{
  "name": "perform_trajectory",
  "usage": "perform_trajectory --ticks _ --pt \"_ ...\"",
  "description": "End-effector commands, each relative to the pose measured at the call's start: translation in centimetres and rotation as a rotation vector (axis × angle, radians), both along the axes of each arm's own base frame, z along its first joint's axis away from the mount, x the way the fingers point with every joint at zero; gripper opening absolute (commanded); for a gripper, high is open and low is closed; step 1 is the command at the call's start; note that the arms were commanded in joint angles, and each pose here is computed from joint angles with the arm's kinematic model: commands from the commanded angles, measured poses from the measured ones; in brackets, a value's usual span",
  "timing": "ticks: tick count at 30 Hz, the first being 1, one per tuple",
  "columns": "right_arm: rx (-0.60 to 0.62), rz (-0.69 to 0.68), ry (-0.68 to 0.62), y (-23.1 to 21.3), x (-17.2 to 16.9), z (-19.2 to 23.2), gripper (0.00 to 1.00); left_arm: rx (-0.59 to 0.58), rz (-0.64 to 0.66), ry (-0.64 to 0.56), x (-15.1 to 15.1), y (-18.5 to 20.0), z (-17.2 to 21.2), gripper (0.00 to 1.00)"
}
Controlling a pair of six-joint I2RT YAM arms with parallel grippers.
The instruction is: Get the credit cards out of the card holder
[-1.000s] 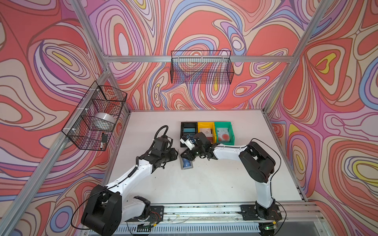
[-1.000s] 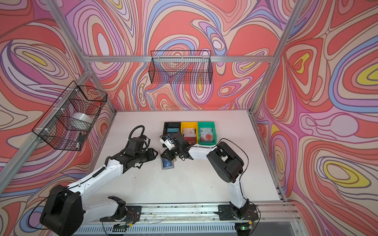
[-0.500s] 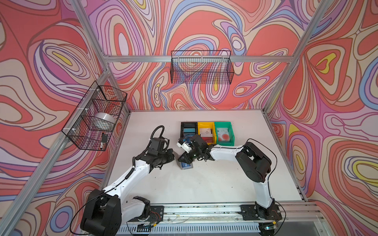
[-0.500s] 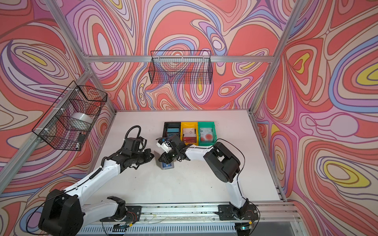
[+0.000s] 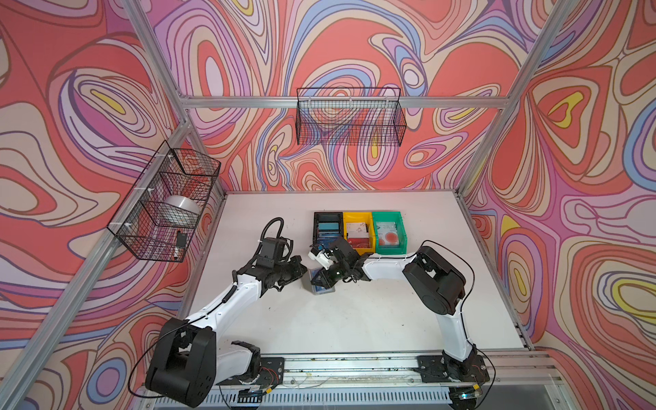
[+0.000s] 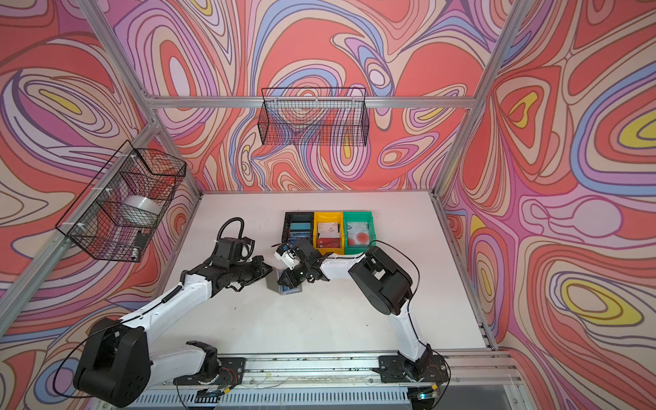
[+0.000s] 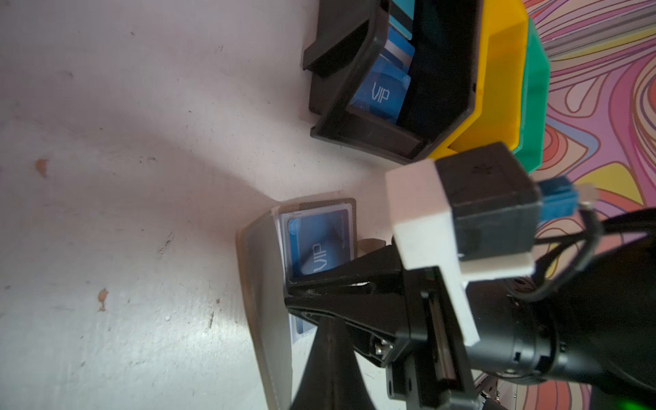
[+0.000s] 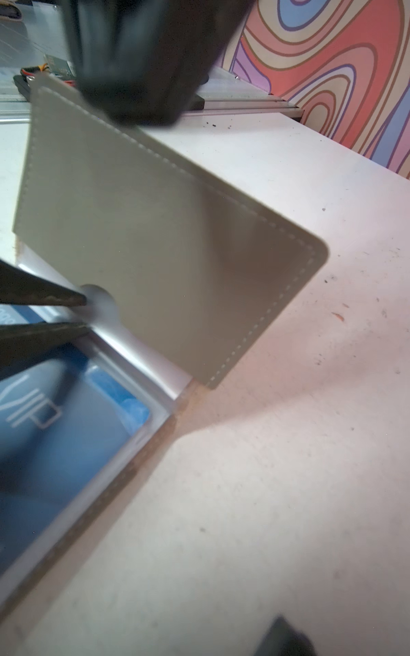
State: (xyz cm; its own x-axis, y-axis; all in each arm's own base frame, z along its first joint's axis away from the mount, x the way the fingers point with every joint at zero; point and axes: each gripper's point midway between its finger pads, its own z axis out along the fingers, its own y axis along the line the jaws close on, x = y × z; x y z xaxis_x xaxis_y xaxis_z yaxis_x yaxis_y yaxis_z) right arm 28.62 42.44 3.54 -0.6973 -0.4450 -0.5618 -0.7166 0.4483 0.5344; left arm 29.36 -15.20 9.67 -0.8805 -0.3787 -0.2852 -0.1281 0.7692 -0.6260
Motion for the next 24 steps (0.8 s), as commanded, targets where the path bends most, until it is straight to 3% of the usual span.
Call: perform_trajectory --ticks 1,7,19,24 --pt "-0.02 -0.036 -0.053 -0.9 0.2 1.7 0.13 -0.041 0.02 0.02 0.4 -0.5 -0.8 0.0" --pt "-0.051 -0.064 -0.107 -2.0 0.5 3.3 0.14 -0.008 0.023 0.089 0.5 -0.3 -3.6 0.0" --pt "-0.202 -0.153 -0.128 -4.8 1.2 0.2 0.13 -0.046 -0.01 0.141 -0.2 -1.1 -6.3 0.0" --pt "-0.244 -0.171 -0.137 -5.6 1.6 -0.5 0.13 -0.056 -0.003 0.135 0.0 -1.2 -6.6 0.22"
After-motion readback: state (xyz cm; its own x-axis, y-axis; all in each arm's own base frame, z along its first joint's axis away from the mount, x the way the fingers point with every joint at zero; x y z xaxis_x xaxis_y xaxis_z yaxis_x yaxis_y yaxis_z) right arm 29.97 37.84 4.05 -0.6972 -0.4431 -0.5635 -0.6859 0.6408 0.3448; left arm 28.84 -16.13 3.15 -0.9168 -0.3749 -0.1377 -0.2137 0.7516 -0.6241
